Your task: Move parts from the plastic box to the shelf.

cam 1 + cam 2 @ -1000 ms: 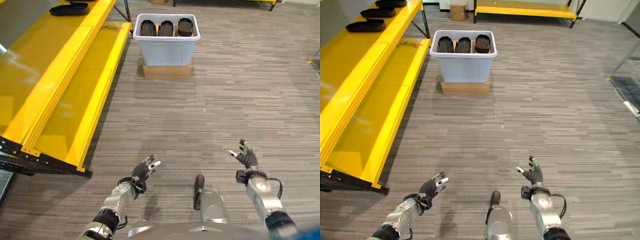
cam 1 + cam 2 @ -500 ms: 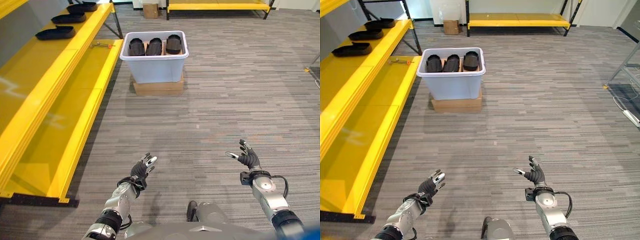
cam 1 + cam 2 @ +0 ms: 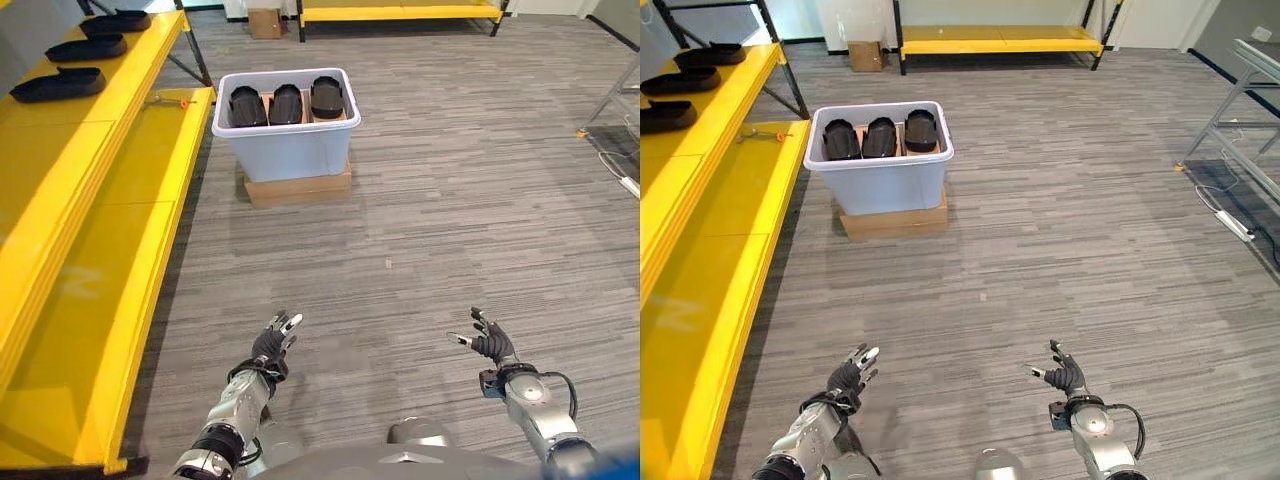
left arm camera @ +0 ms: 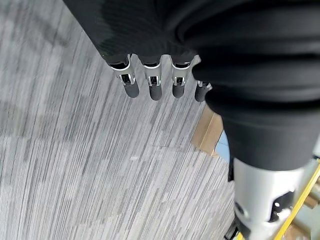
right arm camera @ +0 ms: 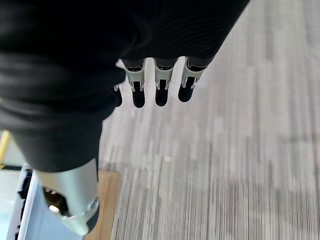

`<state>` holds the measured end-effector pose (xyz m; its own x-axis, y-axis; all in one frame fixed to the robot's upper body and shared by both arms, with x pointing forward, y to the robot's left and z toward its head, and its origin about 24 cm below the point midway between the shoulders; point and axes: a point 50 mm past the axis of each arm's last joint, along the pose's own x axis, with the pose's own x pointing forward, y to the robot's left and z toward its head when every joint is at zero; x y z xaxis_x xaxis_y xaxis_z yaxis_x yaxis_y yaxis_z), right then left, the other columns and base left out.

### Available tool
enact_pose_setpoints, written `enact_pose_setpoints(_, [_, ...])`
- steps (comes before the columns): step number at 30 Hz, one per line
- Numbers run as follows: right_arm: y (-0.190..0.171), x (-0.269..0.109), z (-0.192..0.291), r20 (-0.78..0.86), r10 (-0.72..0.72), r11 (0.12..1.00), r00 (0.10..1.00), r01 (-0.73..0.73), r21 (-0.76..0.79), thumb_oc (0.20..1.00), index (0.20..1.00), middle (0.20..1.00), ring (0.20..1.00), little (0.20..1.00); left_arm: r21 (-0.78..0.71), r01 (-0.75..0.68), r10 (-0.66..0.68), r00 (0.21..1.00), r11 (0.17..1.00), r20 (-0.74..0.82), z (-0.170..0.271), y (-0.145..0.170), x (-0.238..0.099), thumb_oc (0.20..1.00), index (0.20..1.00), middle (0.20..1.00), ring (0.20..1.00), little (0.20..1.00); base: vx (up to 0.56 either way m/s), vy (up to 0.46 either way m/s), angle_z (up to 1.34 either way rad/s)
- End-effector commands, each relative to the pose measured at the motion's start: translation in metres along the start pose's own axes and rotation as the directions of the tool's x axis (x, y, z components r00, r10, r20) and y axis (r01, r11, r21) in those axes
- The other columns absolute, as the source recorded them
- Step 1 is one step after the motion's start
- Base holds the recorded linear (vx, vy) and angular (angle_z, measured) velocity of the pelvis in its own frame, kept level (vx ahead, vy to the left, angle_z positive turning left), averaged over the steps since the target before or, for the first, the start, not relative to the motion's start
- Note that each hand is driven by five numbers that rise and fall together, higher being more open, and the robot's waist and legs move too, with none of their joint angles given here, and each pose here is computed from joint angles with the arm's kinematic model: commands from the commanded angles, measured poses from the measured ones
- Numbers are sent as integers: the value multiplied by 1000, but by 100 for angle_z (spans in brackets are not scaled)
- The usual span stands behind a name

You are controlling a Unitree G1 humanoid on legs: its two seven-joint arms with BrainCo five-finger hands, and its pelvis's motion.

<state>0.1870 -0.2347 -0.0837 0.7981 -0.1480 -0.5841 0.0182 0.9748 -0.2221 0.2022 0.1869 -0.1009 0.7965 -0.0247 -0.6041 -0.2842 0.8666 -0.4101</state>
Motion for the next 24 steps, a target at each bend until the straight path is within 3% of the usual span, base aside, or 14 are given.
enact_pose_setpoints(1, [-7,1,16,86,0,1000,996,-2,25,1000,1000,1000,1000,1000,-197,54,-47,998,979,42,7,-13,1,1000,1000,1000,1000,1000,291,266,-8])
enact_pose_setpoints(6, [6,3,24,130,30,998,991,-38,59,1000,1000,1000,1000,1000,-69,129,-123,989,989,82,19,-28,5,1000,1000,1000,1000,1000,263,273,16])
enact_pose_setpoints(9, [14,5,34,162,55,998,985,-61,31,1000,1000,1000,1000,1000,88,115,-125,986,989,112,33,-32,7,1000,1000,1000,1000,1000,312,471,-6])
enact_pose_setpoints(14, [20,10,55,236,73,996,969,-80,24,1000,1000,1000,1000,1000,209,124,-149,983,970,108,39,-32,6,1000,1000,1000,1000,1000,180,291,-7])
enact_pose_setpoints(24, [20,7,58,253,14,995,967,-38,93,1000,1000,1000,1000,1000,325,180,-208,976,928,55,40,-49,9,1000,1000,1000,1000,1000,184,-149,6])
